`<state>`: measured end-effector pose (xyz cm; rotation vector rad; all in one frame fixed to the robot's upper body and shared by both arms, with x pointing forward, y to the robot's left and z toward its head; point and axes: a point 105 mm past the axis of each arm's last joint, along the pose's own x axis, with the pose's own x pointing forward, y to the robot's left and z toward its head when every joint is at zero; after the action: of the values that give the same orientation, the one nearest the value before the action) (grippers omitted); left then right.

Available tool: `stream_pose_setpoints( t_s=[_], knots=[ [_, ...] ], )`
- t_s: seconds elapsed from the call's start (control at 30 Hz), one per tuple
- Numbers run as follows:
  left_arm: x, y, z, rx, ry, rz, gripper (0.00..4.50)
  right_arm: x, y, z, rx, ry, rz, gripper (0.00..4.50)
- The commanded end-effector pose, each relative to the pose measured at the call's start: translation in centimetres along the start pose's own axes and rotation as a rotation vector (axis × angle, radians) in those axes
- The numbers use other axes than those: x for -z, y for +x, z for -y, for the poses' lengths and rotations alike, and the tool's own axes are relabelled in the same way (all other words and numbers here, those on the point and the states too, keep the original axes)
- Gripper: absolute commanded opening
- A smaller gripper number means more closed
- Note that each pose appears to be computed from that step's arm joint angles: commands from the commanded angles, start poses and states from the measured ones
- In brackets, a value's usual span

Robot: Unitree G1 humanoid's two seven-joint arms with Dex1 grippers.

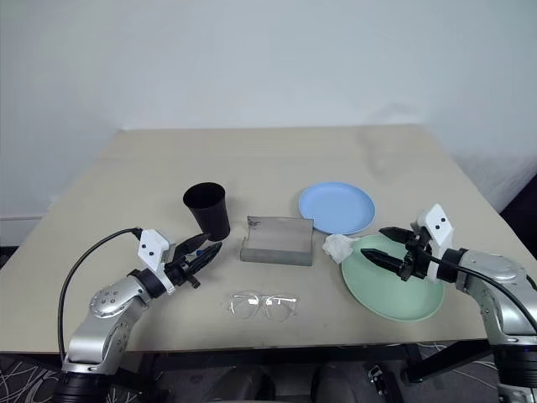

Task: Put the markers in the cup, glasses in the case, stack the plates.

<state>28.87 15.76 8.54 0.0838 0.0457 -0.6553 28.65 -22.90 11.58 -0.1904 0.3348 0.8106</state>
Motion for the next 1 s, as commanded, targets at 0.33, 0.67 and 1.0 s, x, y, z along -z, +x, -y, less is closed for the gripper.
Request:
stream_pose_setpoints(
  t_s=[0.33,0.67,1.0],
  knots=[
    [-0.7,0.7,1.2,0.018,0.006,0.05,1.78,-0.5,-2.2,-3.3,-0.234,-0.151,-0.217,3.85],
    [-0.7,1.3,1.7,0.052,0.004,0.051,1.78,2.0,-3.8,-1.5,-0.307,-0.34,-0.387,3.85],
    [-0.8,2.1,2.0,0.084,0.008,0.056,1.78,2.8,-5.6,-0.3,-0.502,-0.461,-0.558,3.85]
  ],
)
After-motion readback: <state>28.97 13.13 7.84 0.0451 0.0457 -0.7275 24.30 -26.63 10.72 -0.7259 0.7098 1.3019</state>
